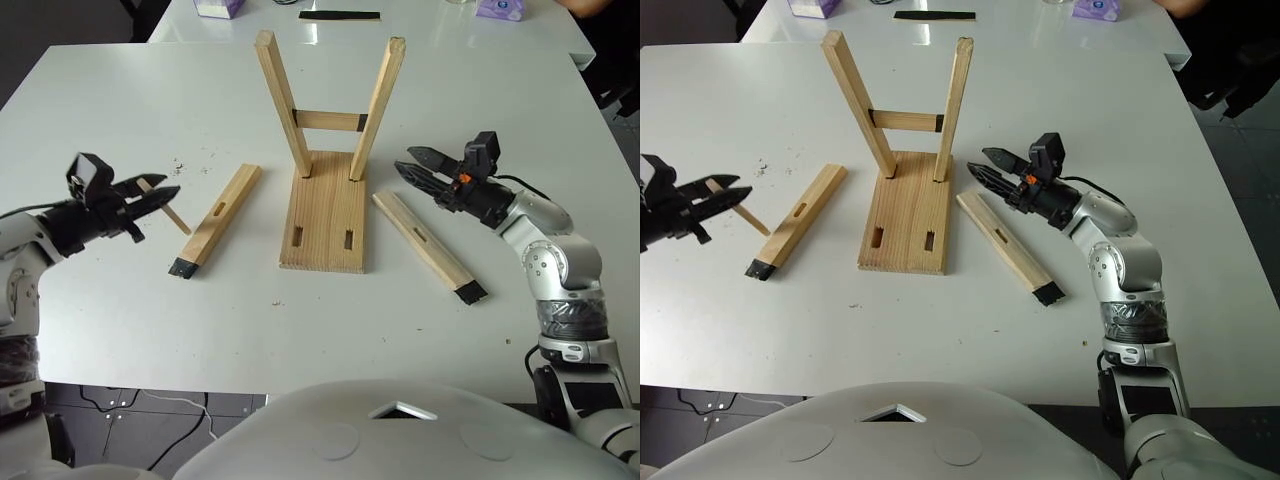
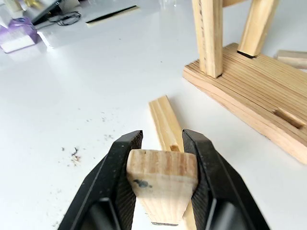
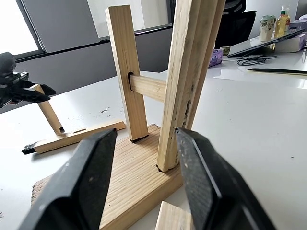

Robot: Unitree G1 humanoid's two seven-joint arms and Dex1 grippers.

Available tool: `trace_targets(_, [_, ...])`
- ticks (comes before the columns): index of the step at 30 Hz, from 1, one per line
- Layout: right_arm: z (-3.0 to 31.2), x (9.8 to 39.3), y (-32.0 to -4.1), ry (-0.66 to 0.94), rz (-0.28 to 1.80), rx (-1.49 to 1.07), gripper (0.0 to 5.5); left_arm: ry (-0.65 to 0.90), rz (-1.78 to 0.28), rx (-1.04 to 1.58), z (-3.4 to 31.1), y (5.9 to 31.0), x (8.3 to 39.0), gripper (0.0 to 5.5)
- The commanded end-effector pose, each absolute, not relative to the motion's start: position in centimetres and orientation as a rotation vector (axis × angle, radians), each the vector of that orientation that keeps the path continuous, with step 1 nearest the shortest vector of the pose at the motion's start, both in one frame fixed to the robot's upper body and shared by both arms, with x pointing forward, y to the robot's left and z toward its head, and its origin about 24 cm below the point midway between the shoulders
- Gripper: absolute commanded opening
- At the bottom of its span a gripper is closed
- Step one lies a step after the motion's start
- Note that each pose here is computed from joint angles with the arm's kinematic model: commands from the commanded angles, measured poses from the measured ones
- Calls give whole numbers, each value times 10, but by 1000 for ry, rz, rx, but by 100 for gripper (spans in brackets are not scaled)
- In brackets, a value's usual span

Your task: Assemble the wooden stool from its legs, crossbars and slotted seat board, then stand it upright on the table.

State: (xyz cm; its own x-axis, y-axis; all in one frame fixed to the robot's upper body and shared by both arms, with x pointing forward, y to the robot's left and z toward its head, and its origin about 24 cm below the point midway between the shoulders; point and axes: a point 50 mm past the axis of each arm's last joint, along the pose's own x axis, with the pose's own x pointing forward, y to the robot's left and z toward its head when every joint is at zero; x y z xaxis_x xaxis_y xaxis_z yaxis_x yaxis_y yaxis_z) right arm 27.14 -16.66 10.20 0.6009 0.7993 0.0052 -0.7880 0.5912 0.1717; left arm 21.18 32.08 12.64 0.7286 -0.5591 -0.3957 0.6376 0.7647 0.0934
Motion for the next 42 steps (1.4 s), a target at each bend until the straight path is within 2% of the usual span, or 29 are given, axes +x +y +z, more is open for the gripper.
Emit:
trace_targets(1, [107,274,-171,49,899,192,223,295,-774,165,133,289,212,132])
trace_targets(5, [110,279,-167,46,911,192,223,191,-831,152,146,262,223,132])
trace_targets(12, [109,283,-168,50,916,164,223,129,-831,293,164,273,256,132])
trace_targets(19, [107,287,-162,50,937,164,223,112,-928,286,150,278,274,132])
trace_targets(26, [111,290,-167,46,936,162,223,149,-968,291,137,284,274,132])
trace_targets(34, [108,290,-165,60,949,161,223,129,-986,261,131,277,270,132])
trace_targets(42, [107,288,-167,73,950,157,223,194,-992,260,119,281,261,132])
